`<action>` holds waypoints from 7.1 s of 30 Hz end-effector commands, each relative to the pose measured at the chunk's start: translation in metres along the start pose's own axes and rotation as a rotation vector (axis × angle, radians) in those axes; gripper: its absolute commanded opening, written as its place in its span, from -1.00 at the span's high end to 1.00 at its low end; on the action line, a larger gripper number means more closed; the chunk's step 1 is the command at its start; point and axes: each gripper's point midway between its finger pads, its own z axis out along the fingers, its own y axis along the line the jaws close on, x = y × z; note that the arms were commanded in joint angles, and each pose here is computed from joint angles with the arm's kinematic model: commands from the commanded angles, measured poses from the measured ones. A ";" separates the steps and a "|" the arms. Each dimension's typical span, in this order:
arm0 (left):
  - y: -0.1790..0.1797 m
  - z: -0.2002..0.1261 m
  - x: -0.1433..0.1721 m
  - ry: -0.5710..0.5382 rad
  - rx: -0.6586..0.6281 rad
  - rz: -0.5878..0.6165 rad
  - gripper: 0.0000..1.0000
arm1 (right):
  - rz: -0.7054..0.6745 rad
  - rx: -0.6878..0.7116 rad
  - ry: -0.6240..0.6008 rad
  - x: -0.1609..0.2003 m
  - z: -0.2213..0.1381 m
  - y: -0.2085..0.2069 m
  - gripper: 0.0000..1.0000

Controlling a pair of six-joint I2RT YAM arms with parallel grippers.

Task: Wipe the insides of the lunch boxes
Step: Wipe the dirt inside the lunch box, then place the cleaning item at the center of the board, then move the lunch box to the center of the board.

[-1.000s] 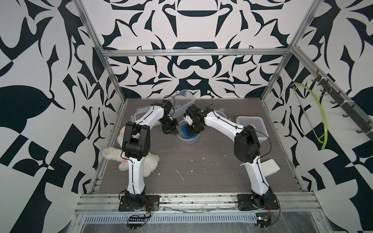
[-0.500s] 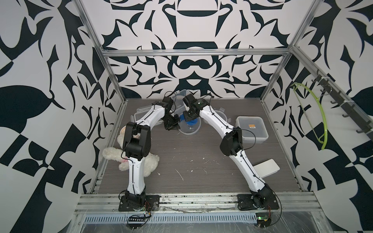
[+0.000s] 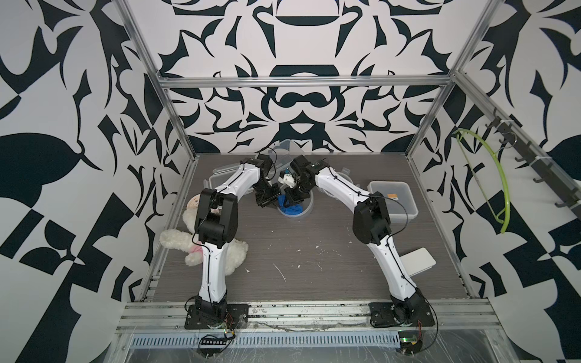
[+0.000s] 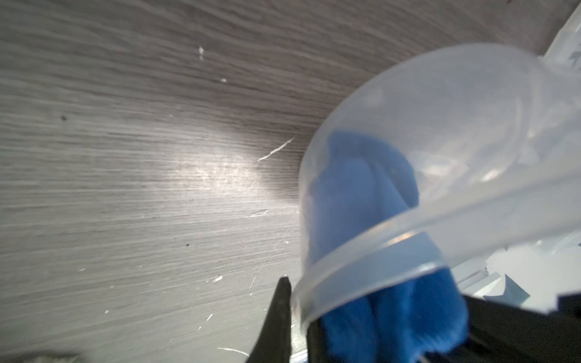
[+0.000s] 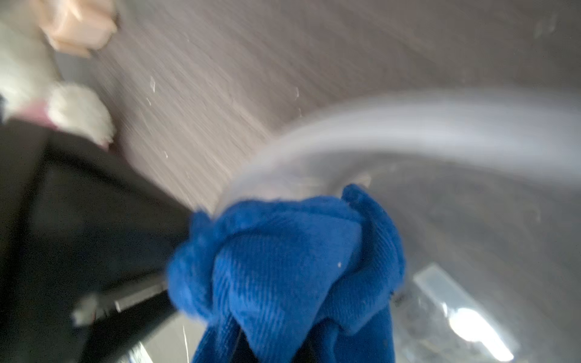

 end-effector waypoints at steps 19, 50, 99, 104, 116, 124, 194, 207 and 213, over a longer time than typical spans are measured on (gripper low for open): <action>-0.023 -0.010 0.019 0.029 0.053 0.068 1.00 | -0.037 0.496 -0.448 -0.108 -0.025 -0.039 1.00; -0.014 -0.013 0.022 0.047 0.009 0.067 1.00 | -0.066 0.372 -0.538 -0.119 -0.076 -0.002 1.00; -0.010 -0.008 0.018 0.050 -0.014 0.063 1.00 | -0.019 -0.027 -0.265 0.036 -0.010 0.082 1.00; -0.007 -0.010 0.023 0.056 -0.018 0.065 1.00 | 0.084 -0.002 -0.370 0.032 -0.065 0.031 1.00; -0.013 -0.017 0.022 0.042 -0.006 0.069 1.00 | 0.115 0.219 -0.229 -0.004 -0.021 -0.028 1.00; -0.020 -0.011 0.012 0.039 0.013 0.068 1.00 | -0.045 0.287 -0.030 0.039 0.018 -0.007 1.00; 0.151 -0.073 -0.022 0.025 -0.414 -0.264 0.39 | -0.088 0.003 -0.027 0.157 -0.014 0.046 0.39; 0.077 -0.143 -0.026 -0.186 -0.310 -0.182 -0.14 | 0.007 0.266 0.013 0.213 -0.037 -0.003 -1.00; -0.020 -0.108 -0.018 -0.172 -0.128 0.026 -0.14 | 0.050 0.082 -0.112 0.211 -0.067 0.029 -1.00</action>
